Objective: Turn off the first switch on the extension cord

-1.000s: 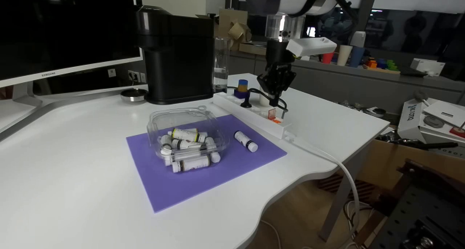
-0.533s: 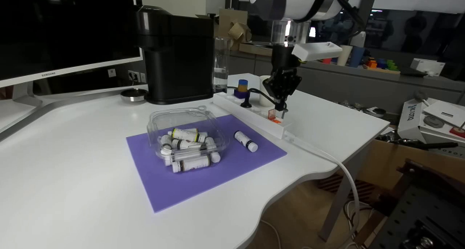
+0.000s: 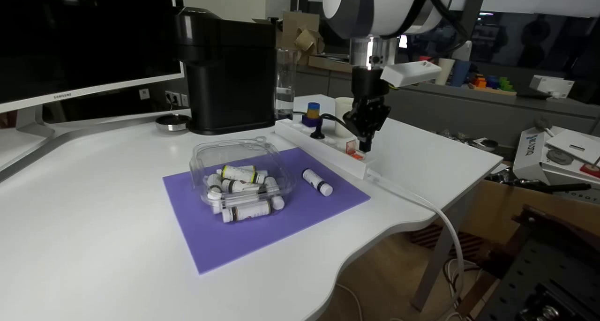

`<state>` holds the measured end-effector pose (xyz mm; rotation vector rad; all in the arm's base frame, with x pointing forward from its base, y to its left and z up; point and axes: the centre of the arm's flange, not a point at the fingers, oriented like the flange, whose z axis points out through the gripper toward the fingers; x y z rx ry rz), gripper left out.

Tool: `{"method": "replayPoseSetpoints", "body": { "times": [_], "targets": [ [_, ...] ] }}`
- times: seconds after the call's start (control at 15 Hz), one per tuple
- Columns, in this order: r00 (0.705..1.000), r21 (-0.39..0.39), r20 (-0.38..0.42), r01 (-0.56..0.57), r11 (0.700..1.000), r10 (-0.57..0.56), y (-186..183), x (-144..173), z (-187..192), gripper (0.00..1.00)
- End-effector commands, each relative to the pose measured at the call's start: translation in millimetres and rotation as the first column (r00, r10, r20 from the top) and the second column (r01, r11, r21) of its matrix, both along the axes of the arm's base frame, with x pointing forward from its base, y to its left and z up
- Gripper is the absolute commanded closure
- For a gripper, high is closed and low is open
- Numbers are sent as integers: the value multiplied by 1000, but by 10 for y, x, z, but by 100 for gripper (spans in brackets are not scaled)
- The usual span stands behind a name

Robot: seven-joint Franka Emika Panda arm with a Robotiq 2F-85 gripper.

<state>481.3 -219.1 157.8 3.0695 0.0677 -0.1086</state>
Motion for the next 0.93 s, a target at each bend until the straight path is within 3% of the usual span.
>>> {"method": "replayPoseSetpoints", "body": {
  "times": [0.0, 0.87],
  "targets": [
    [998, -39, -11, -54, 998, 54, -44, 122, -20, 100],
    [992, -45, -44, -120, 992, 118, 70, 224, -243, 100]
  ]
}}
